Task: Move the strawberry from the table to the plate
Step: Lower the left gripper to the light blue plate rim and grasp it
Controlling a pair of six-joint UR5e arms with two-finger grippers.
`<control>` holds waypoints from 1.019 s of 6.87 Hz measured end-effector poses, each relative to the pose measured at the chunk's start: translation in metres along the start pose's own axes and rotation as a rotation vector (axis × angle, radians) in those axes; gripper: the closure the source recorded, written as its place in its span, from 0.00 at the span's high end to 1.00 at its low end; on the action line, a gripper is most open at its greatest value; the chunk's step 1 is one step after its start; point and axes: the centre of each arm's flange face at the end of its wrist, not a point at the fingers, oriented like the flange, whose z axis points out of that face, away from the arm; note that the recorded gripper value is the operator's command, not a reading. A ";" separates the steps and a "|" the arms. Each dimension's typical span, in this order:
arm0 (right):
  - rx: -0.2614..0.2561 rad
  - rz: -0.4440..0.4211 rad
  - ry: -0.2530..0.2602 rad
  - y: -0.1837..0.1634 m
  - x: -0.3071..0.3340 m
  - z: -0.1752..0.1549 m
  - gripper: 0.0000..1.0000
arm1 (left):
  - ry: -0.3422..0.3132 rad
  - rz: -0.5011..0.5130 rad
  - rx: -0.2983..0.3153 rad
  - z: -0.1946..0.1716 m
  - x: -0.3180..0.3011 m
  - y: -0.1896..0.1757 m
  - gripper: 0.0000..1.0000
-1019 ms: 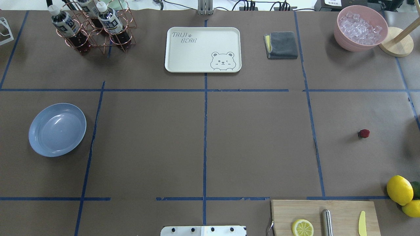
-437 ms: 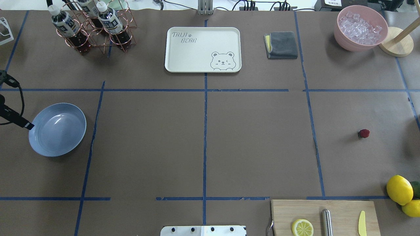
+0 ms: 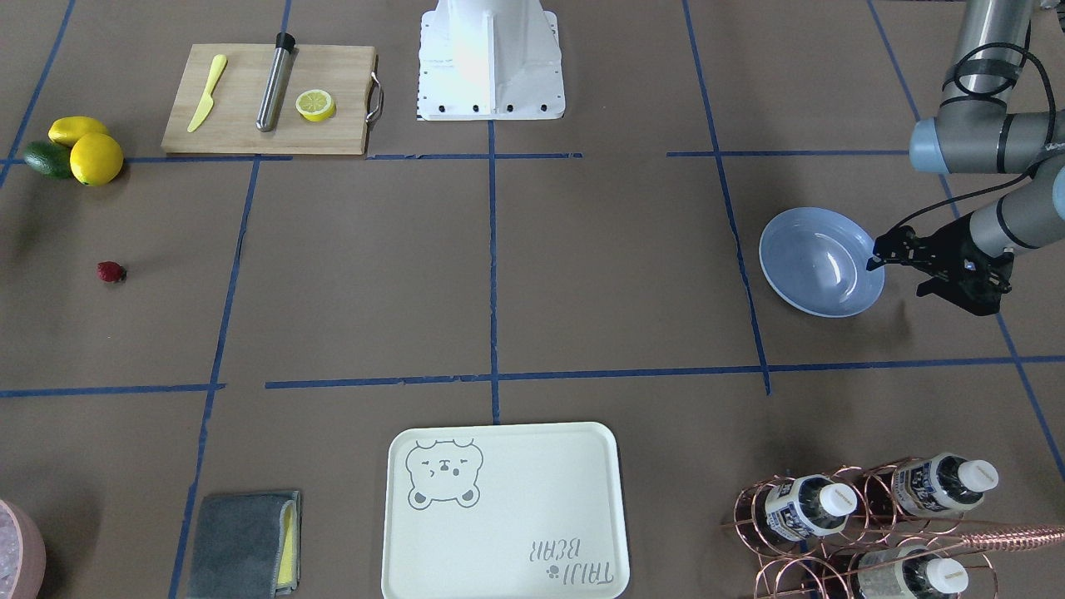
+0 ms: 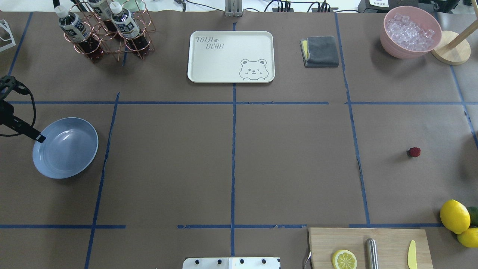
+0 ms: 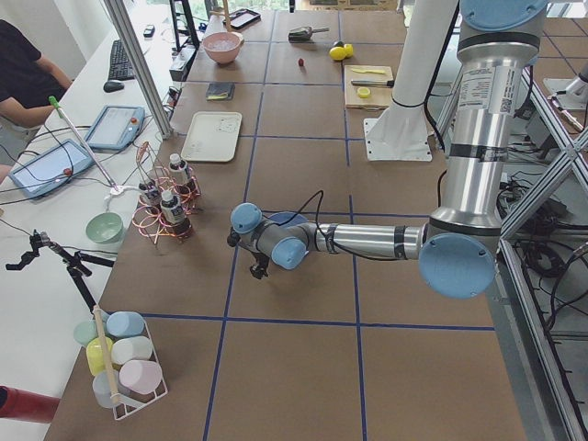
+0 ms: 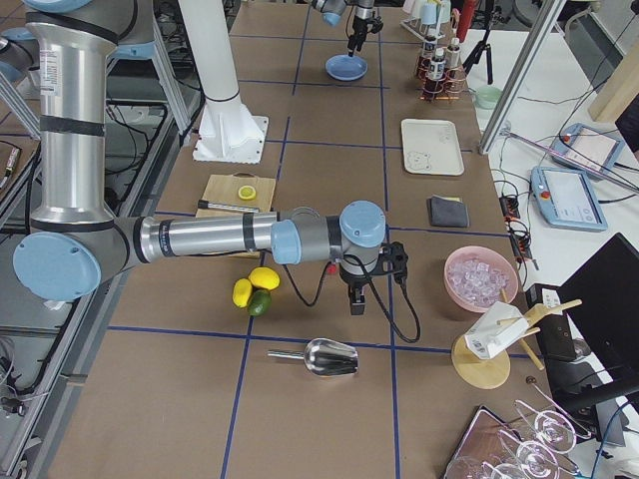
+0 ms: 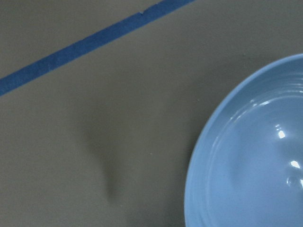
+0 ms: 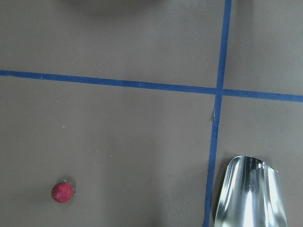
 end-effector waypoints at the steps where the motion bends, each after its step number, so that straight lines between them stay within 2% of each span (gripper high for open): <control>1: -0.002 0.001 -0.001 0.000 0.000 0.001 1.00 | 0.000 -0.002 0.000 0.000 0.000 -0.001 0.83; 5: -0.007 0.005 0.000 0.000 0.002 0.003 1.00 | 0.006 0.002 0.006 -0.001 0.009 -0.007 0.82; 6: -0.011 0.009 0.001 0.001 0.004 0.005 1.00 | 0.011 0.001 0.001 0.004 0.017 -0.011 0.59; 7: -0.016 0.012 0.001 0.001 0.006 0.008 1.00 | 0.016 0.003 -0.003 0.007 0.024 -0.016 0.08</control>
